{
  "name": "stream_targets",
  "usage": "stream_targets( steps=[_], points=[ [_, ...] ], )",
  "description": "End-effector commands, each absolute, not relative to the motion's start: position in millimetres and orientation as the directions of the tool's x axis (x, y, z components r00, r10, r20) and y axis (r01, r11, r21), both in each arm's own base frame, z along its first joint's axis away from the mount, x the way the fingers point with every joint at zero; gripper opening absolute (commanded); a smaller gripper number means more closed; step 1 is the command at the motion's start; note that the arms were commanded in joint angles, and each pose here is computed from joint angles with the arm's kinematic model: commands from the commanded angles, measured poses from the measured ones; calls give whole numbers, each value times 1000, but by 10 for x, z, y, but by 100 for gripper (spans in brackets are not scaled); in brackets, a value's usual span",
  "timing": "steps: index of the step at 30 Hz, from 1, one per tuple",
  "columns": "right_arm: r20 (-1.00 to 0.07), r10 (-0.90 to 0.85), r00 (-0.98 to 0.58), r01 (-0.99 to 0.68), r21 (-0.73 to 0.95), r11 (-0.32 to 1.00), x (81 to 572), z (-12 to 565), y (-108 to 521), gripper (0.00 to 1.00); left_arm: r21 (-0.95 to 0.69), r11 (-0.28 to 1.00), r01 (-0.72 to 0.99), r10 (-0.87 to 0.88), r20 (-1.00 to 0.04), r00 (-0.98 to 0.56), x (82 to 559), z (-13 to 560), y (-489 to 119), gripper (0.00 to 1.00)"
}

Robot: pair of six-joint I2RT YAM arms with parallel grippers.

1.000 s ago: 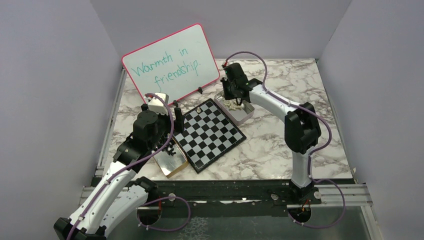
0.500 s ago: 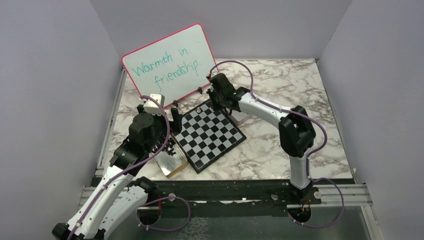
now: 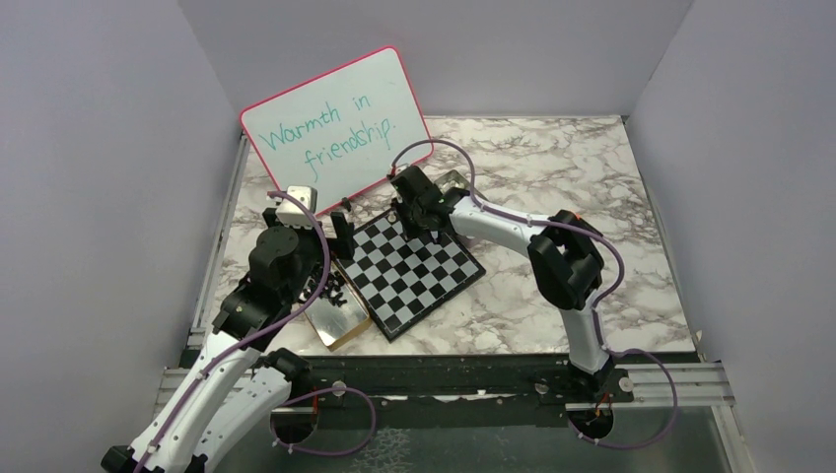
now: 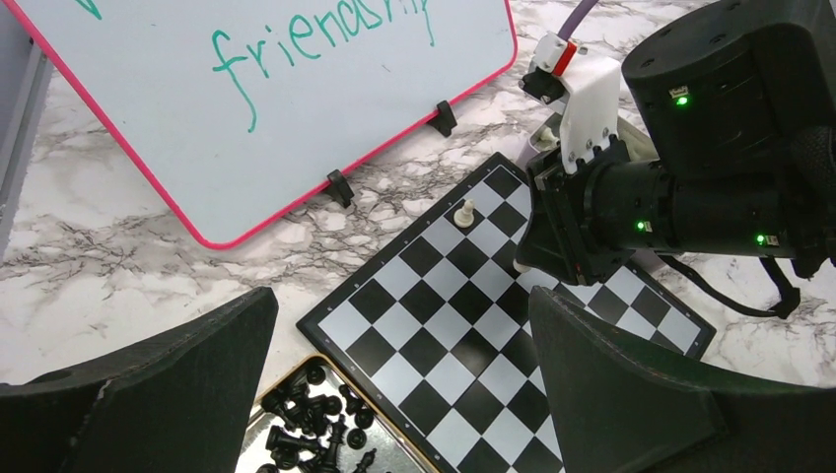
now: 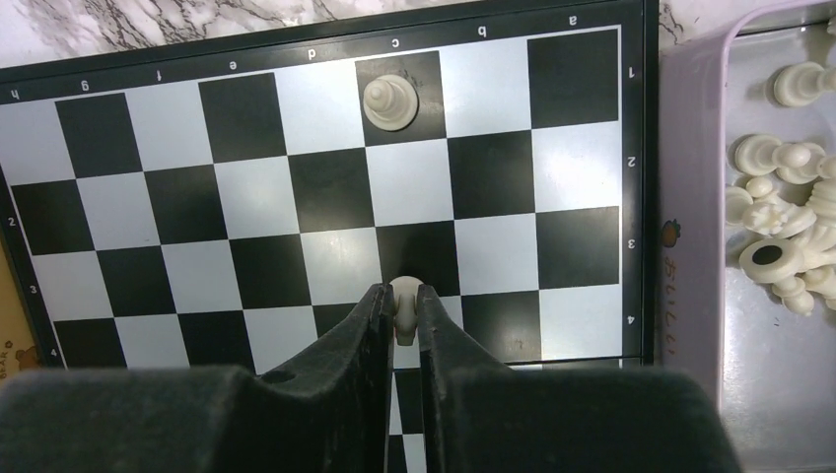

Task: Set up the chess pieces on the board
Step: Place the chess piece on the chessboard, then pick up the chess piece from the chessboard.

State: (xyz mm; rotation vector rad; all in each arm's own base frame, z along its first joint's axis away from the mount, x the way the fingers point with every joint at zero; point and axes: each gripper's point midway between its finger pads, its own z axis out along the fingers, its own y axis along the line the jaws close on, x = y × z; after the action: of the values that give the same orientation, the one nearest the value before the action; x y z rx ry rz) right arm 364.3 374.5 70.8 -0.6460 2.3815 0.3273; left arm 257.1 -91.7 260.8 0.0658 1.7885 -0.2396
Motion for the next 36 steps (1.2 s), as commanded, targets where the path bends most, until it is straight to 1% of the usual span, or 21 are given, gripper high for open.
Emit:
stream_targets(
  steps=[1, 8, 12, 20, 23, 30, 31, 34, 36],
  points=[
    [-647, -358, -673, -508, 52, 860, 3665, 700, 3757, 19, -117, 983, 139, -84, -970, -226, 2572, 2589, -840, 99],
    [-653, -351, -671, -500, 49, 865, 3653, 772, 3722, 24, -117, 984, 135, -84, -970, -229, 2569, 2577, -834, 99],
    [-659, -342, -670, -492, 49, 869, 3638, 847, 3691, 31, -116, 984, 139, -81, -969, -235, 2574, 2566, -845, 99],
    [-697, -295, -654, -475, 75, 877, 3541, 1105, 3570, 32, -125, 980, 156, -81, -963, -258, 2593, 2518, -905, 99],
    [-714, -273, -645, -471, 91, 877, 3476, 1213, 3502, 35, -127, 978, 164, -76, -955, -285, 2622, 2468, -951, 99],
    [-764, -210, -610, -441, 106, 891, 3234, 1533, 3159, 52, -145, 972, 188, -70, -932, -356, 2754, 2475, -1122, 96],
    [-770, -200, -606, -433, 109, 895, 3194, 1566, 3097, 56, -146, 971, 189, -66, -925, -375, 2783, 2457, -1152, 96],
    [-792, -157, -590, -418, 133, 899, 3044, 1692, 2917, 74, -152, 965, 212, -46, -899, -435, 2881, 2407, -1289, 93],
    [-806, -129, -578, -413, 153, 898, 2945, 1757, 2807, 80, -155, 960, 234, -25, -877, -481, 2953, 2329, -1396, 88]
  ],
)
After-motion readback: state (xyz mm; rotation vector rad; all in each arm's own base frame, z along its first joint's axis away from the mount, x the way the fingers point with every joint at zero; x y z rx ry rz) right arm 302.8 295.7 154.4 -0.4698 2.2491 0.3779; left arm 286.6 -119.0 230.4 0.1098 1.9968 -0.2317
